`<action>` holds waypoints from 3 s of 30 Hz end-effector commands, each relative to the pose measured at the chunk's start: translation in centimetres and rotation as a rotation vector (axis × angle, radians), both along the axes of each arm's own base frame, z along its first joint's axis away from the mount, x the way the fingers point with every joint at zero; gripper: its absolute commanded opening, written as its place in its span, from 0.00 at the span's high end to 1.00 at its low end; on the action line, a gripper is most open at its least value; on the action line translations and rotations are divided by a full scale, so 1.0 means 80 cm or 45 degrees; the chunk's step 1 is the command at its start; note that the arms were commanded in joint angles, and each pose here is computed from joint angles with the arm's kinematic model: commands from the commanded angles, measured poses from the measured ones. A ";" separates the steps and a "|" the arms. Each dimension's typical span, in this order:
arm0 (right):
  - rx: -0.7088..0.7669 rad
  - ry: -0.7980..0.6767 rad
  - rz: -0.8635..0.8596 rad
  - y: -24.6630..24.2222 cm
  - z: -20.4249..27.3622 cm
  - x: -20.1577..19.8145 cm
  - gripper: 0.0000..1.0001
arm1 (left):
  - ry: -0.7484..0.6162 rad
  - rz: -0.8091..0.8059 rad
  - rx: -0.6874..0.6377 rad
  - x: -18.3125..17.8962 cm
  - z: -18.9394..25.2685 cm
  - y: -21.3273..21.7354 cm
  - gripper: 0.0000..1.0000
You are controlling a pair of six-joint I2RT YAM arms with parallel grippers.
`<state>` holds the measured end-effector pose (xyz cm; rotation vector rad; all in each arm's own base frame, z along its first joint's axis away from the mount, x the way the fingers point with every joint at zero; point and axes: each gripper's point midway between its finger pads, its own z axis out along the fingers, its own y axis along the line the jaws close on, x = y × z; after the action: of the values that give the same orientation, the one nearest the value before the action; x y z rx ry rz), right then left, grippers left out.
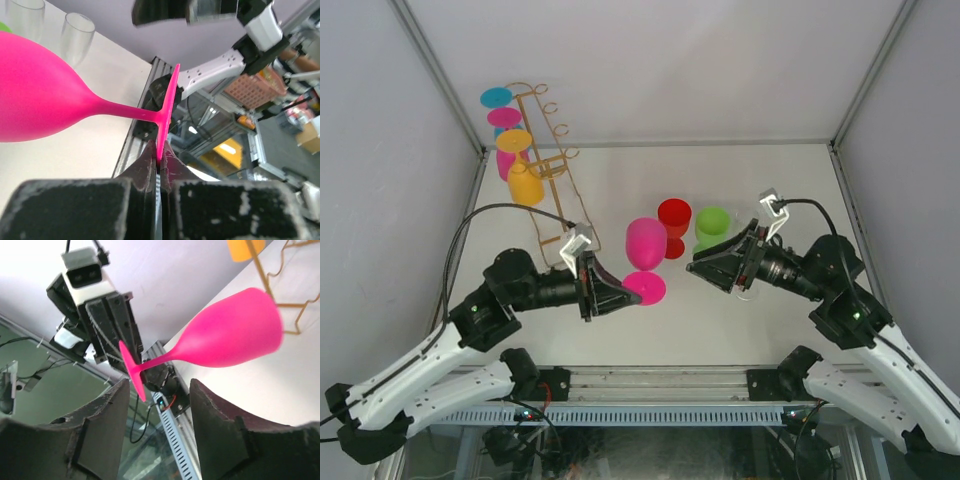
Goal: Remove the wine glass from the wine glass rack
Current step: Place the wine glass at the center of the board.
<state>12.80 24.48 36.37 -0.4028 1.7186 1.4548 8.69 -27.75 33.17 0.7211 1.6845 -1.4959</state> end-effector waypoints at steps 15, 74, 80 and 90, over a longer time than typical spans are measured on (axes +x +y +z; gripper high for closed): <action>0.134 0.110 -0.120 -0.042 0.027 0.033 0.40 | -0.755 -0.506 0.125 -0.094 -0.083 0.060 1.00; -0.039 0.458 0.780 0.044 -0.008 -0.057 0.69 | -0.848 -0.427 0.061 -0.083 -0.063 0.056 1.00; -0.067 0.467 0.795 0.046 -0.018 -0.060 0.58 | -0.836 -0.425 0.039 -0.084 -0.059 0.053 1.00; -0.056 0.445 0.809 0.046 -0.013 -0.062 0.73 | -0.846 -0.429 0.026 -0.083 -0.054 0.051 1.00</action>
<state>9.32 28.43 33.43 -0.7076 2.0799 2.0002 0.14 -23.02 26.23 1.4807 1.1479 -1.3302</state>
